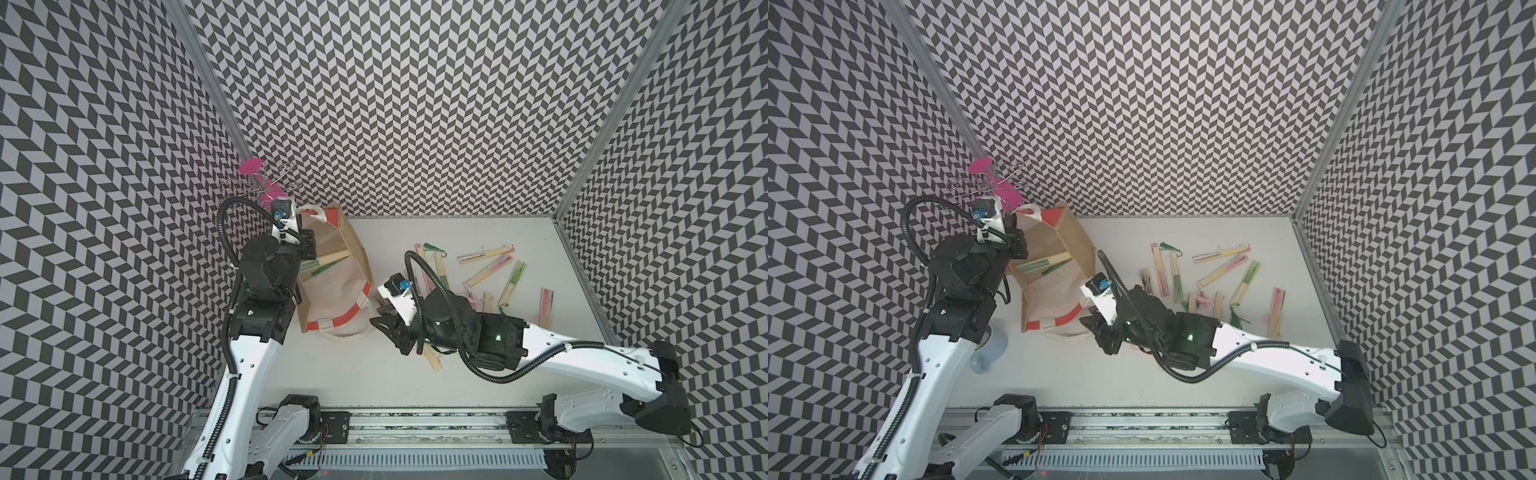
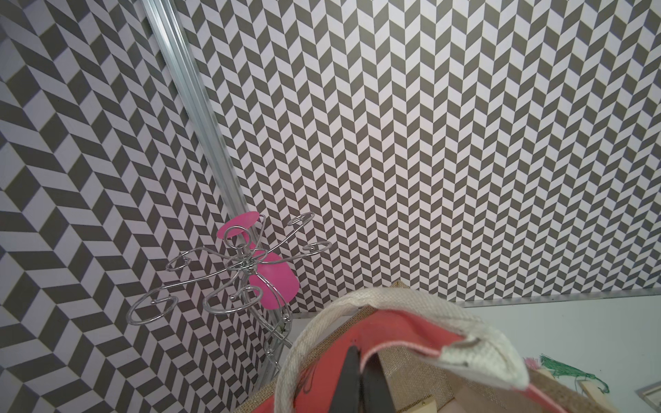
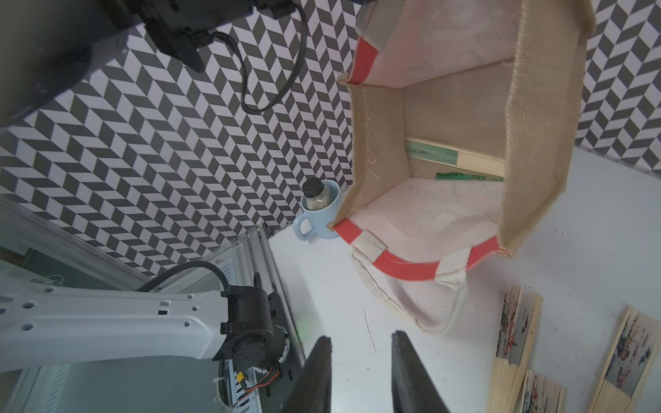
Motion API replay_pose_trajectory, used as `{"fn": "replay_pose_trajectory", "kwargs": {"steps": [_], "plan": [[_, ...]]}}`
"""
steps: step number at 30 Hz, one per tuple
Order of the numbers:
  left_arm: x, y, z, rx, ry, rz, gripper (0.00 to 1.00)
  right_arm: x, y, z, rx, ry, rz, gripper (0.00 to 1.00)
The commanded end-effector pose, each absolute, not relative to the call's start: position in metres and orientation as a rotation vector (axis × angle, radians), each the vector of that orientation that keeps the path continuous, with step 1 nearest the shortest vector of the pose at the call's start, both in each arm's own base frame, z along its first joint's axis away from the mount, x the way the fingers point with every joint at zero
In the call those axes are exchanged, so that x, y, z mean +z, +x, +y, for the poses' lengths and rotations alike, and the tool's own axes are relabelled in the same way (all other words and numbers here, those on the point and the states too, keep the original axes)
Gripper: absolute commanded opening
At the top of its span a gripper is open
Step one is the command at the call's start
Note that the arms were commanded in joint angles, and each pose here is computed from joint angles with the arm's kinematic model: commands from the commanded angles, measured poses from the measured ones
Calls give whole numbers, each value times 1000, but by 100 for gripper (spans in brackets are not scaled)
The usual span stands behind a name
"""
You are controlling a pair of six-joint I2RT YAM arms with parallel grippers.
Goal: Take out the folding fans from the tote bags
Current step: Pick up the folding fan from the canvas bag.
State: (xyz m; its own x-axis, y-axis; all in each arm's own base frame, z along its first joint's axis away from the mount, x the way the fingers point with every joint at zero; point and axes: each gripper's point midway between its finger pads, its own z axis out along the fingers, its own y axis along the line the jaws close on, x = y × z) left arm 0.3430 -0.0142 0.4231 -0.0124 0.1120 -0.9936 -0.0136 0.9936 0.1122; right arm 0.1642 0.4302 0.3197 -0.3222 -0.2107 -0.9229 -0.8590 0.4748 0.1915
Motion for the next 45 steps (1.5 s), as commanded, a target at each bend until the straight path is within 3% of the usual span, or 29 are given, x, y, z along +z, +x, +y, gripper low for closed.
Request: {"fn": "replay_pose_trajectory", "kwargs": {"steps": [1,7,19,33,45], "plan": [[446,336,-21,41,82,1521,0,322,182,456,832,-880,1743,27],[443,337,-33,-34,117,1531,0,282,205,493,718,-894,1822,23],[439,323,-58,-176,212,1554,0,222,272,531,300,-875,1864,25],[430,295,-86,-255,425,1593,0,168,338,508,-163,-922,1780,48],[428,262,-103,-326,553,1587,0,174,364,490,-527,-916,1554,73]]}}
